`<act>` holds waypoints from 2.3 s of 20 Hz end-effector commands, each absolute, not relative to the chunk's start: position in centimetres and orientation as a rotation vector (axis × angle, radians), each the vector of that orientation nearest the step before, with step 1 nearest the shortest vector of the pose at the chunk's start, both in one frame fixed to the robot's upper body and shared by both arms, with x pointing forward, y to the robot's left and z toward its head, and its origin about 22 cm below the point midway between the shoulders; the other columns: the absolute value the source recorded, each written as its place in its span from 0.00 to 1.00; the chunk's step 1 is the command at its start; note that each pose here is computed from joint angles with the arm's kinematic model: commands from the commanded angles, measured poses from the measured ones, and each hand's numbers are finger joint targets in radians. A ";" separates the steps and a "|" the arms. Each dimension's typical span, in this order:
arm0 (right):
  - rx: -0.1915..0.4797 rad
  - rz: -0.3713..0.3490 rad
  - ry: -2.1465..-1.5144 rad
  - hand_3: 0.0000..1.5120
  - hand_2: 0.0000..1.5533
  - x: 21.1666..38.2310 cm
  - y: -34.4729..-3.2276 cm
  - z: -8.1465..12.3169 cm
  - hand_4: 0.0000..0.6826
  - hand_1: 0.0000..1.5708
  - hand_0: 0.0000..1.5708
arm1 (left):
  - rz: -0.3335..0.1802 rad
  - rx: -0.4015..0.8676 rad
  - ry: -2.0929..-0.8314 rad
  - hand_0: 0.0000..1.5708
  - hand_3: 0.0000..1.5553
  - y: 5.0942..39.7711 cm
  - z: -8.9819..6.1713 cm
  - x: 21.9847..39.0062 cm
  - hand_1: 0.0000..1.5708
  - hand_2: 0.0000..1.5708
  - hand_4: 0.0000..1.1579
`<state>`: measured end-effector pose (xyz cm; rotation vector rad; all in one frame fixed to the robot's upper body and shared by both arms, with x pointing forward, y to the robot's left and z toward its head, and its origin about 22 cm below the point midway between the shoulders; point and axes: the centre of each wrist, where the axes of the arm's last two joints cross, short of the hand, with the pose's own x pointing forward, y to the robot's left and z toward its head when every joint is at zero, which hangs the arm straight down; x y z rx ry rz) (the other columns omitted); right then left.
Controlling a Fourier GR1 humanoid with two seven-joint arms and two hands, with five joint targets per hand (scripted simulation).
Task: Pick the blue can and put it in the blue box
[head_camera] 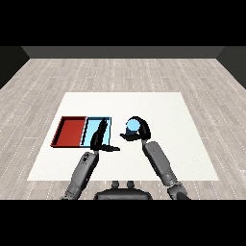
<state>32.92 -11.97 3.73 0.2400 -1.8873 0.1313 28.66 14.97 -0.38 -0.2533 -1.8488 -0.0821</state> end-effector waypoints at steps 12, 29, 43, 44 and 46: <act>0.304 0.161 -1.921 0.93 0.93 31.3 -9.7 3.2 0.99 0.89 0.89 | -0.137 -0.280 -1.740 0.00 0.00 10.7 -4.0 28.3 0.00 0.00 0.00; 0.338 0.224 -1.929 0.92 0.92 32.2 -10.1 4.5 0.96 0.90 0.90 | -0.134 -0.289 -1.719 0.00 0.00 8.3 -3.9 30.0 0.00 0.00 0.00; 0.378 0.318 -1.912 0.92 0.93 30.6 -4.4 5.2 0.89 0.89 0.89 | -0.310 -0.066 -1.792 0.08 0.00 7.8 -2.7 31.5 0.08 0.29 0.52; 0.389 0.309 -1.933 0.92 0.93 30.5 -5.5 4.7 0.88 0.90 0.90 | -0.313 -0.043 -1.800 0.26 0.19 6.2 -2.3 29.4 0.26 0.36 0.49; 0.411 0.318 -1.922 0.92 0.94 31.3 -4.1 5.5 0.87 0.93 0.93 | -0.289 -0.090 -1.788 0.20 0.21 8.4 -1.5 32.7 0.20 0.31 0.16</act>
